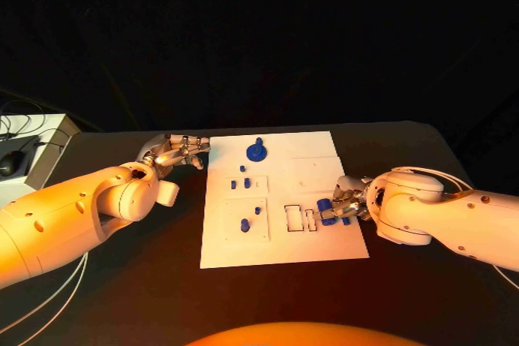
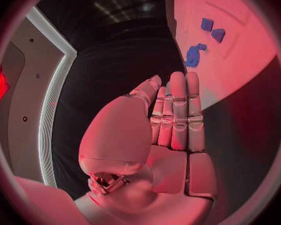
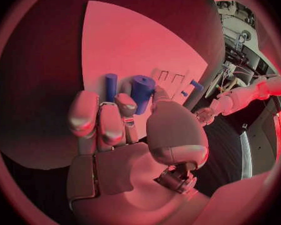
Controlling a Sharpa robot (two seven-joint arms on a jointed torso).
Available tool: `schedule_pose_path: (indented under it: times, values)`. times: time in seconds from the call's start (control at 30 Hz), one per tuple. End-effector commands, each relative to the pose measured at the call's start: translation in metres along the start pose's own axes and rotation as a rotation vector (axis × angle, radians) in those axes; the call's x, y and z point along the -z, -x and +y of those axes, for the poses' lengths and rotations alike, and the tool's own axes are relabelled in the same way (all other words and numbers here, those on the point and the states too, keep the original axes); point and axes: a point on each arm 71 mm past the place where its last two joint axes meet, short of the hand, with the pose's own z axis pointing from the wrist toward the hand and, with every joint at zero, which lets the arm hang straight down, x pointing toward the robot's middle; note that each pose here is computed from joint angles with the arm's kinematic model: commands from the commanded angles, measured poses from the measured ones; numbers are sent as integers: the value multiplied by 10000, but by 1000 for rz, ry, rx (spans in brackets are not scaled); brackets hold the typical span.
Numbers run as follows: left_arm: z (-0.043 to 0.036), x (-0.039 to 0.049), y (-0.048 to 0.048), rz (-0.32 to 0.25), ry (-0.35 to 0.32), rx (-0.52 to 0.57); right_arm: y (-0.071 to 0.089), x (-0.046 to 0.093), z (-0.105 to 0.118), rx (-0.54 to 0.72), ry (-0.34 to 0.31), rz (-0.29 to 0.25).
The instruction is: Assemble the parts on the task board
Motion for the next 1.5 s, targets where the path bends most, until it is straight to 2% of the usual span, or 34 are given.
schedule_pose_path:
  times: [0.03, 0.23, 0.6, 0.73, 0.97, 1.23, 1.5]
  values:
    - [-3, 0, -22, 18, 1, 11, -79, -20, -7, 11, 0, 11]
    - [0, 0, -19, 17, 4, 11, -64, -1, -34, -89, 14, -6]
    - [11, -2, 0, 11, 12, 13, -35, 87, -27, -246, 34, 8]
    - [13, -4, 3, 10, 14, 14, 44, 148, -7, -287, 42, 16]
    - [15, -9, -8, 14, 16, 15, 93, 204, 83, -316, 59, 61]
    - [16, -11, -20, 19, 18, 17, -11, 184, 232, -318, 78, 128]
    - [17, -10, -16, 20, 19, 17, -79, 161, 387, -294, 99, 152]
